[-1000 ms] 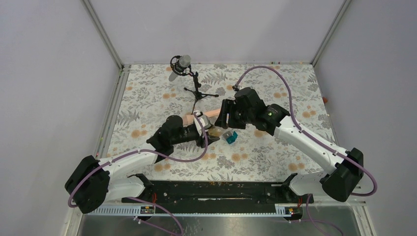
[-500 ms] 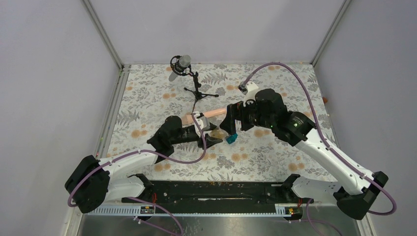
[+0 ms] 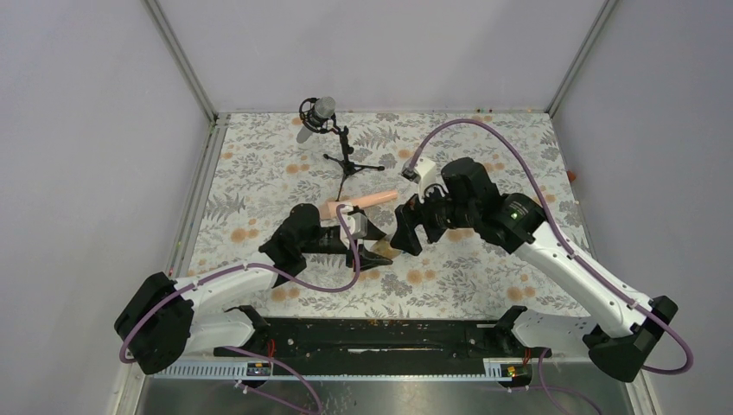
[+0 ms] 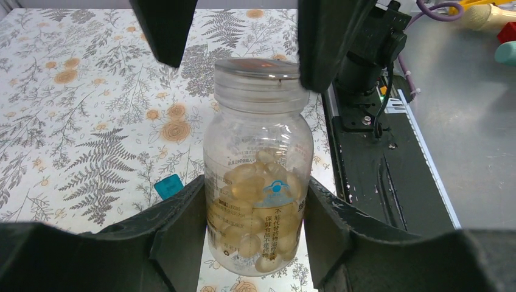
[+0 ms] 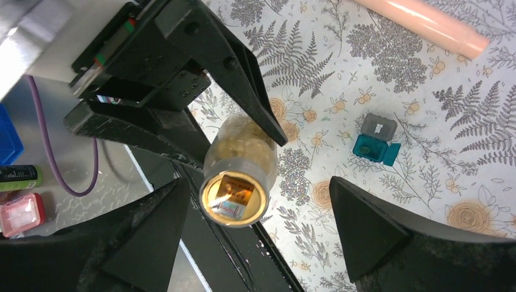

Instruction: Sort the pills into containers

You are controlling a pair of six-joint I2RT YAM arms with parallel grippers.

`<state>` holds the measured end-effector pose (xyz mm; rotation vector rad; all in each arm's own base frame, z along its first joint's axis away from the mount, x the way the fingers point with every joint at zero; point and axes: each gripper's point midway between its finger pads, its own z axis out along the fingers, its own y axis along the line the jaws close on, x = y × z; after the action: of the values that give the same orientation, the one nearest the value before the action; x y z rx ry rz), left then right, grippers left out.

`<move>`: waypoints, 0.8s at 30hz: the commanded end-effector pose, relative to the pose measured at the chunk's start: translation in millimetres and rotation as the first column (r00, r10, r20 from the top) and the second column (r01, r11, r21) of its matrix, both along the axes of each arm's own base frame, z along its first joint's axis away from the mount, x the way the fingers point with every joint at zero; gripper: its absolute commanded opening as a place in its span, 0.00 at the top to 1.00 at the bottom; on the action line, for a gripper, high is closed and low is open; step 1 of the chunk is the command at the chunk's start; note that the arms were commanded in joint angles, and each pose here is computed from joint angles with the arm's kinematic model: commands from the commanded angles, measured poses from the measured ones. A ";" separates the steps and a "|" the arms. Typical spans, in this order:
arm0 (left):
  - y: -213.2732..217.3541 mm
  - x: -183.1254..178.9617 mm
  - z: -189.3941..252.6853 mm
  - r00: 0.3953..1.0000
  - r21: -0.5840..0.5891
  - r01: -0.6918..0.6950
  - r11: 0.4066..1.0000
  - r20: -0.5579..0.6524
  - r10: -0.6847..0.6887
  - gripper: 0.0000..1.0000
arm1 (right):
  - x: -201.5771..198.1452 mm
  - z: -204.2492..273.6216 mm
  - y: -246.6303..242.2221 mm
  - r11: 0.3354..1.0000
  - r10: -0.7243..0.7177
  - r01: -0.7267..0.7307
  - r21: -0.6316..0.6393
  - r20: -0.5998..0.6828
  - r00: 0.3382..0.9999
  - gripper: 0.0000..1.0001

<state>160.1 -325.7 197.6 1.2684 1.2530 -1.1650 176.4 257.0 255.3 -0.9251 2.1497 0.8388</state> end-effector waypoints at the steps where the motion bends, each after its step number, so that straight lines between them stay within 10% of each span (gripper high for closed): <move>1: -4.2 -5.4 32.3 0.995 -0.087 0.059 0.994 0.088 -0.051 1.00 | 11.4 4.6 9.7 0.999 -0.035 0.035 0.011 -0.009 0.999 0.09; 16: 1.7 -12.8 40.4 0.990 -0.121 0.071 0.990 0.131 -0.055 1.00 | 70.9 -8.0 -4.6 0.893 -0.449 0.448 -0.042 -0.024 0.893 0.10; 24: 1.0 -1.8 33.4 0.994 -0.101 0.009 0.995 0.107 0.002 1.00 | 55.0 25.9 -12.0 0.920 -0.384 0.385 0.078 -0.028 0.923 0.08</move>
<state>154.7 -322.8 213.7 1.2630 1.1727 -1.1675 238.1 245.6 235.1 -0.4253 2.3212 0.6059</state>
